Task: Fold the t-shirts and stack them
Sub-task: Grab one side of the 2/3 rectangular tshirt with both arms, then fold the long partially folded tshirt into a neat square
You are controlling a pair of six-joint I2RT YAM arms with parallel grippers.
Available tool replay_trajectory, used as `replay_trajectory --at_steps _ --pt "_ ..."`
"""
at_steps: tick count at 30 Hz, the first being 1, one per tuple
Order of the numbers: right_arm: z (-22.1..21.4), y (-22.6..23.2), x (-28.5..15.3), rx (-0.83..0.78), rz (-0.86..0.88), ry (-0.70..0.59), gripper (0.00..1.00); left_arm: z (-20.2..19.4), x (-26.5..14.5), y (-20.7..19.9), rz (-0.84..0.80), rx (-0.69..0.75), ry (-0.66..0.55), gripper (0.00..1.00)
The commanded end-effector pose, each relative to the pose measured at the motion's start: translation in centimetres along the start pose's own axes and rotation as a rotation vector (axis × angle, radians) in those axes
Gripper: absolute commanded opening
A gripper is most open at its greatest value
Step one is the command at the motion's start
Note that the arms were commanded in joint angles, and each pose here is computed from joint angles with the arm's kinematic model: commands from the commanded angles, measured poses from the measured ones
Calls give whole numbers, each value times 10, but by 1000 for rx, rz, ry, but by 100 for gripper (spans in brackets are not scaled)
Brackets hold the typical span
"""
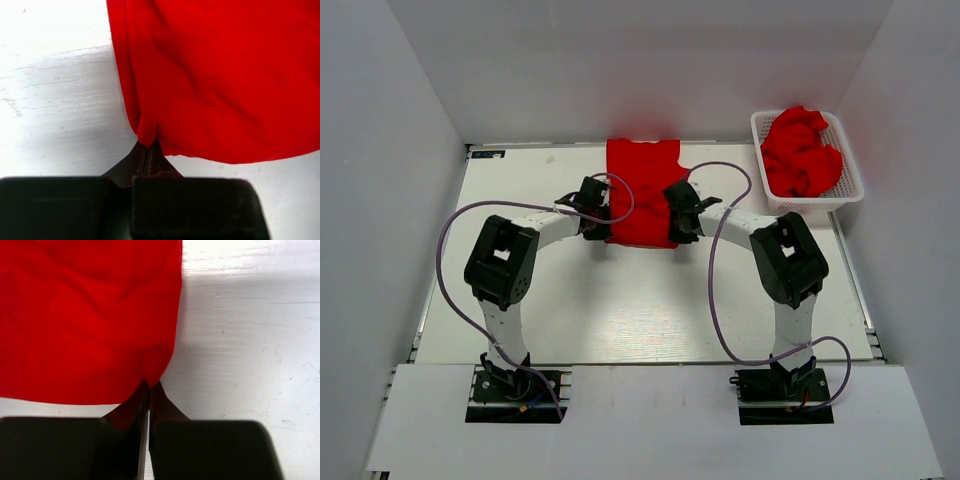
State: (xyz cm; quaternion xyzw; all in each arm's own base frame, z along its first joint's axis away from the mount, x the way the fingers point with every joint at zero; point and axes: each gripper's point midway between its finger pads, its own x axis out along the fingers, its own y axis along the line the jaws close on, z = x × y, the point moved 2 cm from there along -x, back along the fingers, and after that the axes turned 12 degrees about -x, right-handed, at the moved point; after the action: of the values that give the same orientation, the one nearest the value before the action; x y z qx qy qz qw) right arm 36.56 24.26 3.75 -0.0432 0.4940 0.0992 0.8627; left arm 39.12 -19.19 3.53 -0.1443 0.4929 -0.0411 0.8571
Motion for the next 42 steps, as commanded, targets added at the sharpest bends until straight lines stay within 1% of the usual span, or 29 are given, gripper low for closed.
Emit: replay_trajectory --at_steps 1,2,4,5,6,7,8,10,11,13,14,15,18,19,21,23,26,27,28,29,30,31,32,33,34,36,37,39,42 --pt "-20 -1 -6 6 12 39 0 -25 1 13 45 7 63 0" --pt "-18 -3 -12 8 15 23 0 -28 -4 17 59 -3 58 0" --pt "-24 -3 -28 3 46 21 0 -19 -25 14 44 -14 5 0" --pt "-32 -5 -30 2 52 39 0 -26 -31 21 63 -22 8 0" --pt "-29 -4 -46 -4 74 23 0 -27 -39 20 64 -15 2 0" --pt "-37 -5 -51 -22 89 40 0 -23 -57 13 46 -5 -29 0" --pt "-47 -4 -54 -35 107 63 0 -29 -66 22 79 -3 -19 0" --pt "-62 -5 -75 -63 137 88 0 -39 -84 17 69 13 -23 0" --pt "-67 -5 -80 -69 146 98 0 -45 -99 18 59 5 -28 0" --pt "-81 -7 -103 -85 168 129 0 -58 -112 17 36 -13 -4 0" --pt "-85 -10 -112 -87 174 124 0 -67 -120 17 26 -15 19 0" --pt "-91 -9 -119 -95 191 141 0 -66 -132 15 9 -38 -2 0" --pt "-96 -14 -144 -92 206 133 0 -75 -152 12 -17 -46 17 0" --pt "-95 -14 -156 -87 219 116 0 -70 -164 7 -51 -49 -4 0" --pt "-88 -14 -164 -86 225 97 0 -66 -175 2 -76 -60 -17 0" --pt "-84 -9 -173 -84 268 87 0 -56 -187 -10 -114 -54 -40 0" --pt "-60 -3 -188 -83 292 25 0 -39 -199 -16 -114 -68 -91 0" --pt "-58 -5 -188 -87 277 25 0 -36 -202 -18 -122 -69 -100 0" --pt "-40 -6 -194 -88 249 -29 0 -28 -203 -19 -109 -72 -124 0" --pt "-38 -9 -195 -81 232 -29 0 -24 -205 -20 -106 -83 -141 0" --pt "-32 -16 -189 -80 173 -35 0 -18 -204 -19 -93 -91 -153 0" --pt "-18 -19 -195 -70 149 -73 0 -7 -205 -18 -72 -101 -175 0" --pt "-18 -21 -194 -68 137 -55 0 -2 -205 -20 -66 -103 -187 0" --pt "-17 -23 -187 -66 112 -38 0 11 -209 -22 -50 -110 -232 0" --pt "-7 -23 -191 -61 106 -63 0 15 -203 -23 -31 -109 -230 0" --pt "2 -24 -183 -55 95 -62 0 29 -204 -24 -7 -121 -258 0" --pt "12 -28 -184 -33 93 -87 0 31 -195 -25 7 -117 -243 0" --pt "22 -27 -180 -28 92 -99 0 41 -192 -27 34 -120 -263 0" --pt "41 -30 -175 -18 88 -125 0 53 -178 -29 65 -126 -261 0"
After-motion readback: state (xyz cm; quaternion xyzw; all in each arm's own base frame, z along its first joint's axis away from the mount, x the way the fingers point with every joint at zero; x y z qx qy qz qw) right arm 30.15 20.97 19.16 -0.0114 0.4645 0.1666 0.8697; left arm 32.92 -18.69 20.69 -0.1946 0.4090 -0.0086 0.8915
